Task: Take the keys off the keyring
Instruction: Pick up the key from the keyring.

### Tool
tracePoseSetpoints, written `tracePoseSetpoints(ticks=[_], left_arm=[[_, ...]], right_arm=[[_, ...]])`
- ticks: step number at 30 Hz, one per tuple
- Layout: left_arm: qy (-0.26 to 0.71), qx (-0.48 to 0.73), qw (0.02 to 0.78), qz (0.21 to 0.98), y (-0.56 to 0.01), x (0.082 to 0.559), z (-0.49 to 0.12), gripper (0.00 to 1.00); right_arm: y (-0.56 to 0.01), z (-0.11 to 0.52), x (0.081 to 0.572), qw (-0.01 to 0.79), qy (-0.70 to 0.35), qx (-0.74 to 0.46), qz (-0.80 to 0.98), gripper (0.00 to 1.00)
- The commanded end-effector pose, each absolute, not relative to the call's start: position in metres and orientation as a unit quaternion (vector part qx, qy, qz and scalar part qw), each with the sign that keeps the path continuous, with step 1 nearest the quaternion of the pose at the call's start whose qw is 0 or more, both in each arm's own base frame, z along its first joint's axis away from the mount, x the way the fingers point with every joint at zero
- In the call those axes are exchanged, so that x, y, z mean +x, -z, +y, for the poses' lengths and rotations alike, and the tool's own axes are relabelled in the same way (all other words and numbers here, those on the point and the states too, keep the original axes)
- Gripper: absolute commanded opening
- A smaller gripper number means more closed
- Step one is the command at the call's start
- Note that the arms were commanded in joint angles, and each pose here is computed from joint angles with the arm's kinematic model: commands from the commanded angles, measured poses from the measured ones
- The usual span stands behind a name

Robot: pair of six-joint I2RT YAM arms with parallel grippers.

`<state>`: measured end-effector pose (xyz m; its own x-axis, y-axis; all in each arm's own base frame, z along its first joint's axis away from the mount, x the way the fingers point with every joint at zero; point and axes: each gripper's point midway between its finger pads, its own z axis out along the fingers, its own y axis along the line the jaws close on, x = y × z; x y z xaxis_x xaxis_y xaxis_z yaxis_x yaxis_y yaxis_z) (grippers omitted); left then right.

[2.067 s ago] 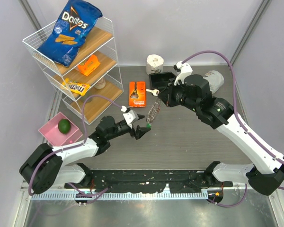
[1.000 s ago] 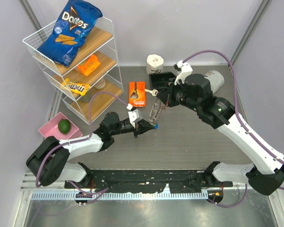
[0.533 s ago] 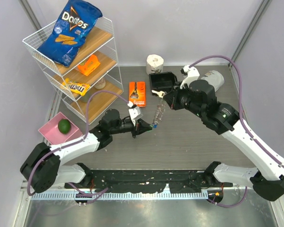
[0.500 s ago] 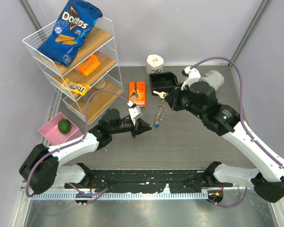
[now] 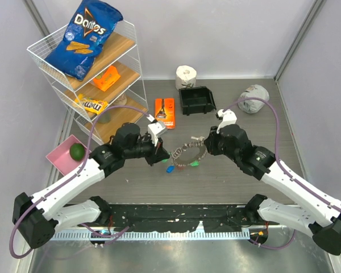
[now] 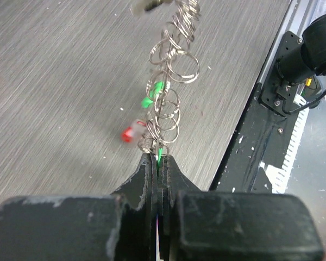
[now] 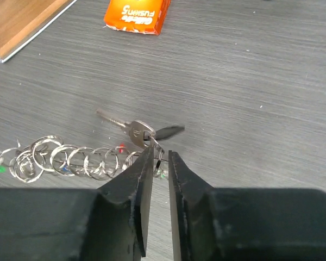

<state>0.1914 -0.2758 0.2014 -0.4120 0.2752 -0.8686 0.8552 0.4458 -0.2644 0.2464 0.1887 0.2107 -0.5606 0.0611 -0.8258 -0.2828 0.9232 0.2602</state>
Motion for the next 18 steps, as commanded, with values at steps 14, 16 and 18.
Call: tracePoseSetpoints(ticks=[14,16,18], left_arm=[[0.427,0.446,0.332,0.713,-0.283,0.139,-0.270,0.00],[0.424,0.451,0.327,0.714,-0.284,0.138,-0.269,0.00],[0.425,0.458,0.319,0.713,-0.284,0.136,-0.268,0.00]], right_arm=[[-0.284,0.258,0.165,0.571,-0.440,-0.346,0.601,0.71],[-0.292,0.264,0.159,0.574,-0.453,-0.368,0.575,0.71],[-0.296,0.271,0.156,0.565,-0.458,-0.397,0.560,0.70]])
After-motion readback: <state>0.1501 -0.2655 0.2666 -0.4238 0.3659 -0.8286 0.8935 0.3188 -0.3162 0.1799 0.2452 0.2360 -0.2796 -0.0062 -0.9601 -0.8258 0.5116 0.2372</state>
